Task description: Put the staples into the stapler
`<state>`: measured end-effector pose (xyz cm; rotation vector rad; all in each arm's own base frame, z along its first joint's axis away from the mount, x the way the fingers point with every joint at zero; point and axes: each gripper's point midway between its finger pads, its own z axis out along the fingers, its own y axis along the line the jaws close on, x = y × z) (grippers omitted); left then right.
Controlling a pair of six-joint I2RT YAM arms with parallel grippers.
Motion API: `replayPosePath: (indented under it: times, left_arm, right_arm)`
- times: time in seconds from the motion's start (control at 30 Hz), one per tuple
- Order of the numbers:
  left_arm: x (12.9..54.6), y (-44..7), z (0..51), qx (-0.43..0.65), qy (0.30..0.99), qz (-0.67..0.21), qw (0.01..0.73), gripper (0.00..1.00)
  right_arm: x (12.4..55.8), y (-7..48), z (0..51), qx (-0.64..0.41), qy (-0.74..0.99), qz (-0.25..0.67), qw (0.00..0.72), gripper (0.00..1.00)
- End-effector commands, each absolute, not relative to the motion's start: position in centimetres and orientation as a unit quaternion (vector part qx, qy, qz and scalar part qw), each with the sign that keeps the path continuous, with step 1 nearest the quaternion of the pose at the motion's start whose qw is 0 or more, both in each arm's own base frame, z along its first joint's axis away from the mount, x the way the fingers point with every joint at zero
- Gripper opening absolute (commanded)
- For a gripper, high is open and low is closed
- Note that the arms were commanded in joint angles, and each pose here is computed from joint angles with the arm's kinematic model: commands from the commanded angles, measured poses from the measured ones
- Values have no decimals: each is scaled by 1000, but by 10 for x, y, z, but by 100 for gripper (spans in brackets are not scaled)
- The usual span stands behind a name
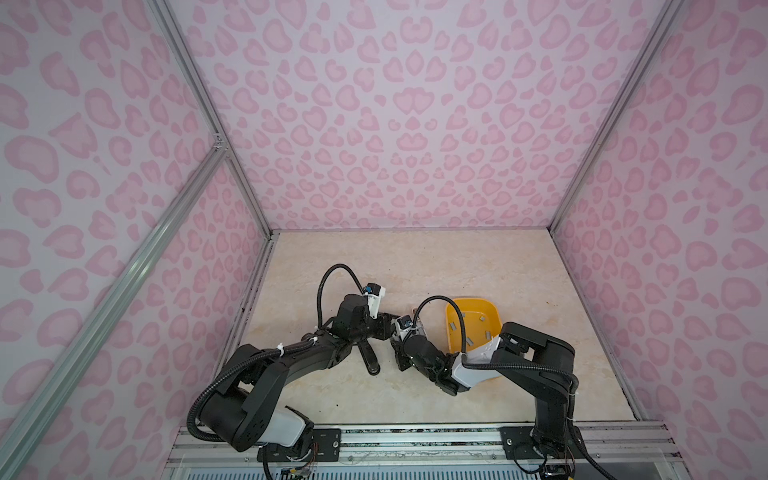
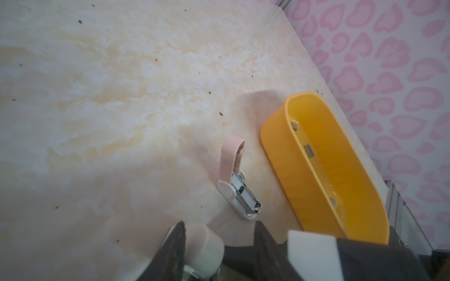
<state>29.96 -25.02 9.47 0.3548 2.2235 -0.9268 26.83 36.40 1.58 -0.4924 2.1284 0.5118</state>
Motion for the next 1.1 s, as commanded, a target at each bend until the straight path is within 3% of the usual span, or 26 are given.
replayPosePath:
  times: [0.0, 0.13, 0.27, 0.4, 0.57, 0.87, 0.97, 1.07]
  left_arm:
    - [280, -276, 106, 203, 825, -418, 323, 39]
    - [280, -281, 95, 212, 827, -419, 308, 23]
    - [280, -279, 79, 203, 838, -413, 295, 17]
    - [278, -268, 72, 187, 847, -393, 306, 17]
    - [278, -262, 78, 183, 847, -383, 320, 17]
    - [277, -253, 87, 174, 845, -374, 341, 19]
    - [276, -250, 89, 171, 845, -368, 348, 19]
    - [276, -245, 90, 167, 846, -360, 356, 19]
  right_arm:
    - [255, 351, -14, -222, 879, 184, 380, 11]
    - [255, 349, -14, -216, 879, 188, 380, 11]
    - [258, 349, -13, -214, 881, 187, 378, 10]
    - [258, 349, -6, -213, 879, 190, 382, 11]
    - [257, 350, 2, -213, 877, 196, 385, 28]
    - [249, 342, 21, -210, 871, 207, 393, 45]
    - [247, 342, 29, -211, 868, 211, 396, 47]
    - [243, 342, 39, -212, 863, 220, 402, 42]
